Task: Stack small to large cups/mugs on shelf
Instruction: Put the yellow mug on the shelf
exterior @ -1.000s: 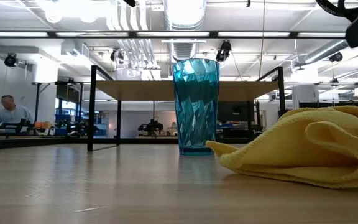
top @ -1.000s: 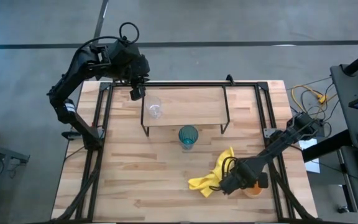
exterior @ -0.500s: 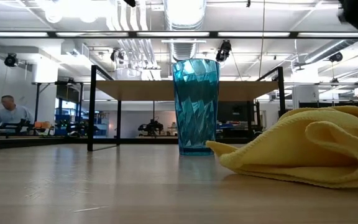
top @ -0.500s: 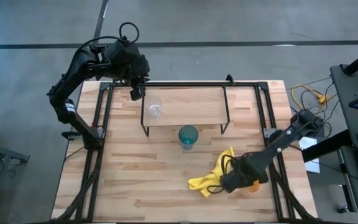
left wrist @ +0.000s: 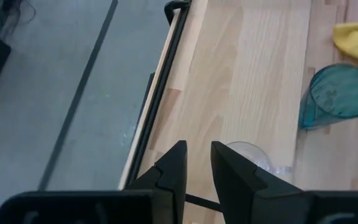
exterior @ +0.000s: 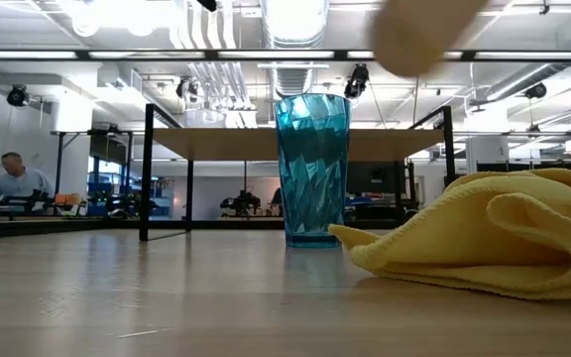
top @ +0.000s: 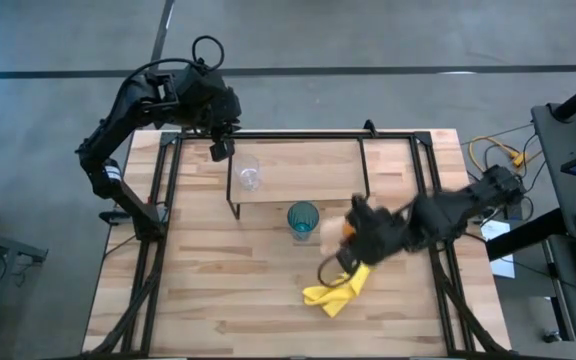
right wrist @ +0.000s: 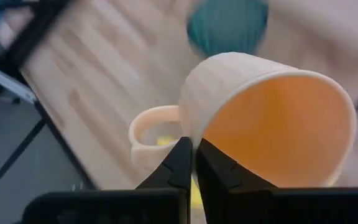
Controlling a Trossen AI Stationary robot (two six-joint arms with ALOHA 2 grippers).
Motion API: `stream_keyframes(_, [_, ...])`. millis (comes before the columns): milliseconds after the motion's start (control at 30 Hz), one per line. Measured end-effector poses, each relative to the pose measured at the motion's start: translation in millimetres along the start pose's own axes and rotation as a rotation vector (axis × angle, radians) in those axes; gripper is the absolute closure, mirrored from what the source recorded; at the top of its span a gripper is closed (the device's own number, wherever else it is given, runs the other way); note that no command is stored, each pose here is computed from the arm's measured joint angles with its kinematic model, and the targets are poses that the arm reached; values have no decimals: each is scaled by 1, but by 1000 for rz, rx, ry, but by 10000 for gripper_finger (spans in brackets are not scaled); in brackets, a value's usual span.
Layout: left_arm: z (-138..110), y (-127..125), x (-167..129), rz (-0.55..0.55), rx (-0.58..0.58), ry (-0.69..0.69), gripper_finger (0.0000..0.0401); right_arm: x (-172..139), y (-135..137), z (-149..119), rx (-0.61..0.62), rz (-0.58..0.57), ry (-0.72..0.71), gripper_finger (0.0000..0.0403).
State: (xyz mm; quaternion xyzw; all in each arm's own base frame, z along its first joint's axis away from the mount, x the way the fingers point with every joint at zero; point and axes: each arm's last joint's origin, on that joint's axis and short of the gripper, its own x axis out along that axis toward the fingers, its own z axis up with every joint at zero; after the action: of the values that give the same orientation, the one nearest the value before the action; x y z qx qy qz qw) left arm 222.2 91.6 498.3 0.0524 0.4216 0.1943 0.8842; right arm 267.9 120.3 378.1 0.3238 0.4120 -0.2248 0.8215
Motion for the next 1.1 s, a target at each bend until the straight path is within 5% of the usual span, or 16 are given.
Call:
stream_keyframes(333, [-2,-2,10,-8,-49,39,342,-7,-24,78,-237,-183,-13,394])
stream_keyframes(533, [-5,-5,25,-18,-40,92,342,-7,-25,113,-420,-133,-65,394])
stream_keyframes(1100, [-6,-7,29,-36,-34,106,342,53,-55,168,-750,-64,94,394])
